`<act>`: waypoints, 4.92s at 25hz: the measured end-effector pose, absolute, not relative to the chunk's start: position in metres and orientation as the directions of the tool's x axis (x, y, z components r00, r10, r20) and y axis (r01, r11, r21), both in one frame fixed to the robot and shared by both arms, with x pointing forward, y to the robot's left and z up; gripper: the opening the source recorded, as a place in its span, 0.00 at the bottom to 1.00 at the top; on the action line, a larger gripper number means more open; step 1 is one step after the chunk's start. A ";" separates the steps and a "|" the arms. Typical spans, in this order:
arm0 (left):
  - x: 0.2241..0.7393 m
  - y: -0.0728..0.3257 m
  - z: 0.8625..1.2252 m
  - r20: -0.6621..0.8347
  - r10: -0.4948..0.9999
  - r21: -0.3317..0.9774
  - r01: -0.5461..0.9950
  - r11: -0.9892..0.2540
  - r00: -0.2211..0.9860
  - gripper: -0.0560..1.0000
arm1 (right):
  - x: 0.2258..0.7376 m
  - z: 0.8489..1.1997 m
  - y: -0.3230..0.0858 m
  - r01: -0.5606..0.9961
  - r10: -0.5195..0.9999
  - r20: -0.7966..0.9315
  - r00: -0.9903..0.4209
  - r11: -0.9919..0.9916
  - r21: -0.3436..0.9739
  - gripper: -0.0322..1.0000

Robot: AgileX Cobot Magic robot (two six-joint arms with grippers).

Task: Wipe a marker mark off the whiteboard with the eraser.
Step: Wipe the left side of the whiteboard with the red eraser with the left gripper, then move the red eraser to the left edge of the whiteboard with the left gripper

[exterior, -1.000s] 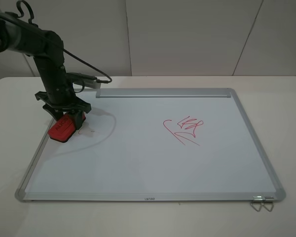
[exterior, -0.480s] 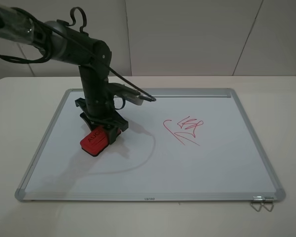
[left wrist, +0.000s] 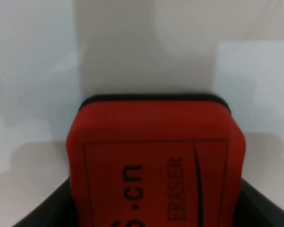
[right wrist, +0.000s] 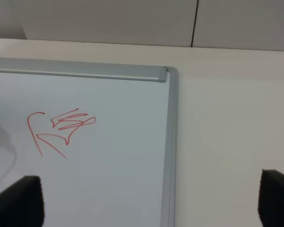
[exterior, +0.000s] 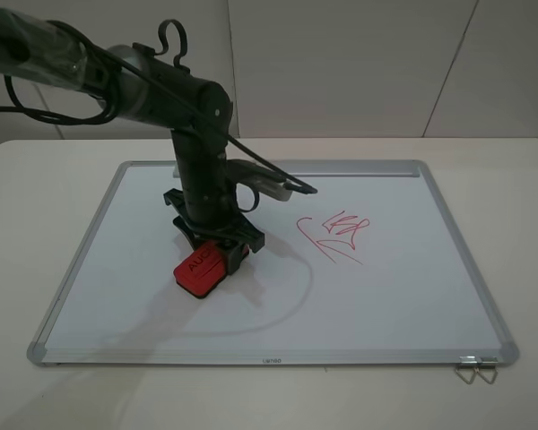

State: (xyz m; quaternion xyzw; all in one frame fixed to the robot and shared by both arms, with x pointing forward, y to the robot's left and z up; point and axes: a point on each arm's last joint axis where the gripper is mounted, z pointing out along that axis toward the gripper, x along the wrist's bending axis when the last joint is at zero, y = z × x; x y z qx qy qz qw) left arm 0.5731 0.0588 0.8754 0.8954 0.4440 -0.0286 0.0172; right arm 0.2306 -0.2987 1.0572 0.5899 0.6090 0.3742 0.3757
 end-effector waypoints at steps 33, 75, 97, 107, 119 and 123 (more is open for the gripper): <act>0.625 0.192 0.918 -0.104 0.966 0.002 0.971 -0.237 0.236 0.60 | 0.231 1.057 -0.299 0.437 1.000 -0.016 -0.022 0.024 0.899 0.83; 0.523 0.221 0.890 -0.062 0.997 -0.092 0.994 -0.054 0.049 0.60 | 0.231 1.057 -0.299 0.437 1.000 -0.016 -0.022 0.024 0.899 0.83; 0.524 0.221 0.890 -0.052 0.999 -0.078 0.997 -0.016 0.012 0.63 | 0.231 1.057 -0.299 0.437 1.000 -0.016 -0.022 0.024 0.899 0.83; 0.526 0.221 0.890 -0.055 0.998 -0.059 0.998 0.004 -0.007 0.72 | 0.231 1.057 -0.299 0.437 1.000 -0.016 -0.022 0.024 0.899 0.83; 0.526 0.221 0.903 -0.065 0.998 -0.019 1.000 -0.011 0.009 0.75 | 0.231 1.057 -0.299 0.437 1.000 -0.016 -0.022 0.024 0.899 0.83; 0.526 0.221 0.925 -0.084 0.996 0.070 0.997 -0.016 0.022 0.78 | 0.231 1.057 -0.299 0.437 1.000 -0.016 -0.022 0.024 0.899 0.83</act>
